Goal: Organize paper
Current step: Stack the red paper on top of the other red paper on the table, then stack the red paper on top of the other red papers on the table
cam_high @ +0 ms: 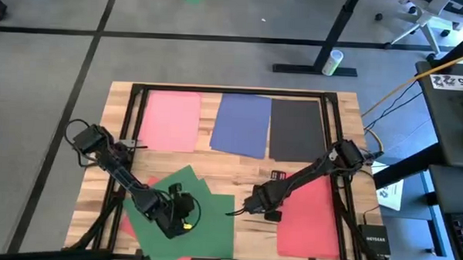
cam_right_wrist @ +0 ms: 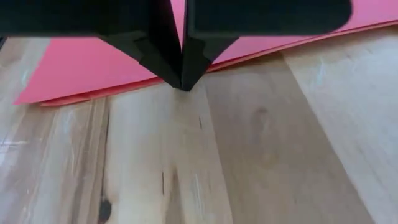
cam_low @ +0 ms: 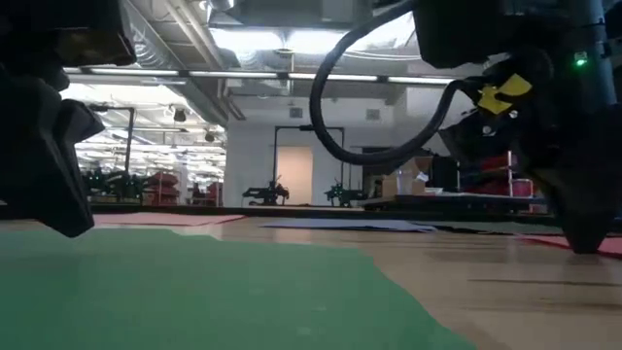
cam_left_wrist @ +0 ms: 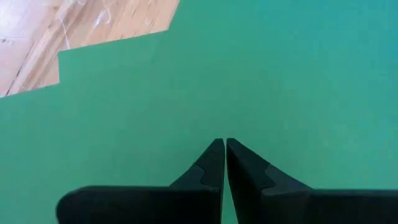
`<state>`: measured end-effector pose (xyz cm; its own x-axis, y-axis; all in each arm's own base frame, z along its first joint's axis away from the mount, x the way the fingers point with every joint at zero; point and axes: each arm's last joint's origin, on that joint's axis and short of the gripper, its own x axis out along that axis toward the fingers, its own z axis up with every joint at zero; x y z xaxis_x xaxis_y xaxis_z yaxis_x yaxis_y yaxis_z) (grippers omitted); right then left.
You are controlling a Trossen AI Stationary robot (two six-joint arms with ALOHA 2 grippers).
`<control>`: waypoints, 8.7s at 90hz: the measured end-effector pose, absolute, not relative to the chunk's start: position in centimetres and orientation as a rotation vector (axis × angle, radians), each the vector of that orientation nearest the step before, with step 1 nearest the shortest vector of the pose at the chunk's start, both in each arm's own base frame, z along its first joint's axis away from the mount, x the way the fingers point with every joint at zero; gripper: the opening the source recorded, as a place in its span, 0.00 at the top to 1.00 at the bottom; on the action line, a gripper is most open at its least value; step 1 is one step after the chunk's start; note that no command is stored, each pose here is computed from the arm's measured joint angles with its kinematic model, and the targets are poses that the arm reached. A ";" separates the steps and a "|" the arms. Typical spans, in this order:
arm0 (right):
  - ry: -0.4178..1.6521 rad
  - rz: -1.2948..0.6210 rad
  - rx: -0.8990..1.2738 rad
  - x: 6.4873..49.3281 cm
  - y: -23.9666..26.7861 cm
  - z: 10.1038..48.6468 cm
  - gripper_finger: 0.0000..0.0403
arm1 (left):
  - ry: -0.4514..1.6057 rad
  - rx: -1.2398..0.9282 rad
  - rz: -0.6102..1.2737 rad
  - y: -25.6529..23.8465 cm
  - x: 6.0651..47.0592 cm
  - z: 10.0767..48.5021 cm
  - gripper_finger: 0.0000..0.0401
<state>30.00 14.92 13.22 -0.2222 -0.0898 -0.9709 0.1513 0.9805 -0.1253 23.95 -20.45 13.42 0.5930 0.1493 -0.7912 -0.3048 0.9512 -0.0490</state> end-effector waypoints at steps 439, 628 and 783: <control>1.029 0.140 -0.073 38.1 27.9 20.8 1.00 | 1.023 0.010 0.110 -21.6 23.6 12.6 1.00; 1.080 0.172 -0.454 40.4 27.9 12.1 0.69 | 0.933 -0.138 0.092 -21.5 26.3 11.7 1.00; 0.963 0.071 -0.600 42.3 26.5 12.8 0.69 | 0.917 -0.103 0.024 -22.4 25.9 11.7 1.00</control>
